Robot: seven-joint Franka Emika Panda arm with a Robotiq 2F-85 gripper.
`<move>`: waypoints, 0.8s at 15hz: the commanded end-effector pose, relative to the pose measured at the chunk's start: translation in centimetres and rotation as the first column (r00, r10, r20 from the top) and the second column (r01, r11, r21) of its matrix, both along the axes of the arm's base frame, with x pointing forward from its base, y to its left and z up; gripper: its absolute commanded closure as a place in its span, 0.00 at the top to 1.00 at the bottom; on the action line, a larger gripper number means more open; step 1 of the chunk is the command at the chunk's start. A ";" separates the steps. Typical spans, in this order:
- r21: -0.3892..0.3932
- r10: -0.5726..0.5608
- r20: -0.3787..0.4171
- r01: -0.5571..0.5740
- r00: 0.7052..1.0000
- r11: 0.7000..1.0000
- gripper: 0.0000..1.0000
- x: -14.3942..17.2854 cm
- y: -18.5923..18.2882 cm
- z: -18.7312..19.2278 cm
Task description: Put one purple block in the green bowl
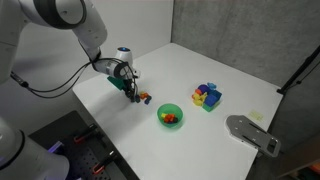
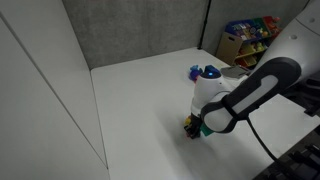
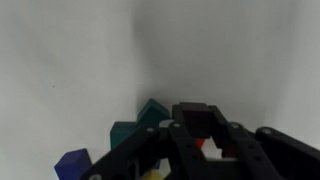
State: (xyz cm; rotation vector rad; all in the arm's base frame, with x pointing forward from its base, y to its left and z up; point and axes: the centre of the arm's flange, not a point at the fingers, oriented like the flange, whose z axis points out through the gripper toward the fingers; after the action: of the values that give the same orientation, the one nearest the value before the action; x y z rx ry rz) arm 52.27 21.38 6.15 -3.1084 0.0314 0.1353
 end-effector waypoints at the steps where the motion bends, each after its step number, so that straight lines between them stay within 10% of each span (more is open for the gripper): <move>1: 0.019 -0.015 0.001 0.015 1.000 1.000 0.10 1.3 -0.5 4.8; 12: -0.088 -0.270 0.002 0.269 0.963 0.959 0.10 5.6 -16.0 8.1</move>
State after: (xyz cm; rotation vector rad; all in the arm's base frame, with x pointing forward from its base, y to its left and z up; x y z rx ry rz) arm 57.38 9.11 13.30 -3.1374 0.3586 0.1309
